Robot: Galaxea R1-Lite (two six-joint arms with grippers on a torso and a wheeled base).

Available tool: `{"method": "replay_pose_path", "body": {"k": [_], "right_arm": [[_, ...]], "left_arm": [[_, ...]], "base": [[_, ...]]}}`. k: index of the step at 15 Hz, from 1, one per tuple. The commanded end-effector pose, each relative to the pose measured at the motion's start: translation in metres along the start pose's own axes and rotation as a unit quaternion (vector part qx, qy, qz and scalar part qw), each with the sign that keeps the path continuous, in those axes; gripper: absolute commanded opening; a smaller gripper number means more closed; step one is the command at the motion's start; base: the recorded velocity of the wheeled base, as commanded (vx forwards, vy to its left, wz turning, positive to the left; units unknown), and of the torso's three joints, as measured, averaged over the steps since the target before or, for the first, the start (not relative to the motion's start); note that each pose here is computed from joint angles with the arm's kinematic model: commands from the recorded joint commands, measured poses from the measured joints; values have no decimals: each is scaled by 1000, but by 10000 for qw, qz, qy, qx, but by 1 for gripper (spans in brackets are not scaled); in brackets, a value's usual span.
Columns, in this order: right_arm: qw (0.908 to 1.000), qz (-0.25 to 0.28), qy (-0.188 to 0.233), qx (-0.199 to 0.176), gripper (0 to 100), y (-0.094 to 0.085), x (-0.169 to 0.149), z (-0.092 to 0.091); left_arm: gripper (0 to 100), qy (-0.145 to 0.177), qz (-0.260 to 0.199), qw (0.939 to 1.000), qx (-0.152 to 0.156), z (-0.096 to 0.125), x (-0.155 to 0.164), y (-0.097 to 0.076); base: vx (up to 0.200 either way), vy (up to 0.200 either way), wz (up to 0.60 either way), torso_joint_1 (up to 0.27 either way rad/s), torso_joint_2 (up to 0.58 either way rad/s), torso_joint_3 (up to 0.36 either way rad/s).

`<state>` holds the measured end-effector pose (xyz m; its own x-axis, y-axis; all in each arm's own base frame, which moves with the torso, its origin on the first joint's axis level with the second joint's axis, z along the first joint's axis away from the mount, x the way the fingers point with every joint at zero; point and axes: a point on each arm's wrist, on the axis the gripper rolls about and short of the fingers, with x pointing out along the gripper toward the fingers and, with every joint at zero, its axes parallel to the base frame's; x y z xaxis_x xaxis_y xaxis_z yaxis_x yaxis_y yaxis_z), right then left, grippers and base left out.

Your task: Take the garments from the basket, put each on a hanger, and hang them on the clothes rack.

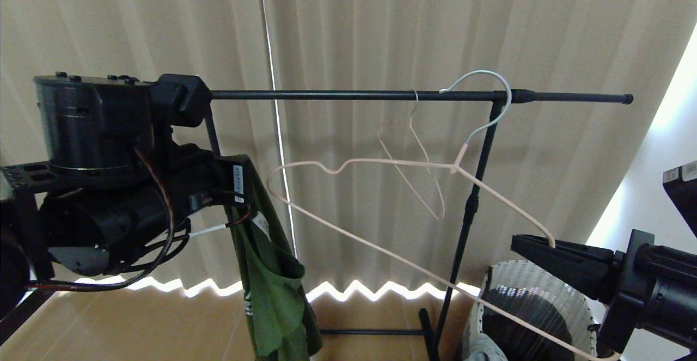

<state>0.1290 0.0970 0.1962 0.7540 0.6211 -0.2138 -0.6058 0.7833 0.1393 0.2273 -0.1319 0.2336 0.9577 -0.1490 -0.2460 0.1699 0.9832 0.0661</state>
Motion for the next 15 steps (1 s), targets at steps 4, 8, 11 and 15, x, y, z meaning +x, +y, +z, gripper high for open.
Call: {"method": "replay_pose_path", "body": {"k": [4,8,11,15], "right_arm": [[9995,305,45,-29,0,5,0,-1],[9991,401,121,-50,0,8,4,-1],[9991,343,260,-41,0,7,18,-1],[9994,257,217,-41,0,6,19,2]], "left_arm": [[0,-66,190,9998,-14,8,11,-4],[0,-47,202,9998,18,9,15,-10],[0,-58,172,9998,34,9,14,-12],[0,-67,340,9994,38,9,14,-10]], "base": [[0,0,0,0,0,0],[0,0,0,0,0,0],[0,0,0,0,0,0],[0,0,0,0,0,0]]}}
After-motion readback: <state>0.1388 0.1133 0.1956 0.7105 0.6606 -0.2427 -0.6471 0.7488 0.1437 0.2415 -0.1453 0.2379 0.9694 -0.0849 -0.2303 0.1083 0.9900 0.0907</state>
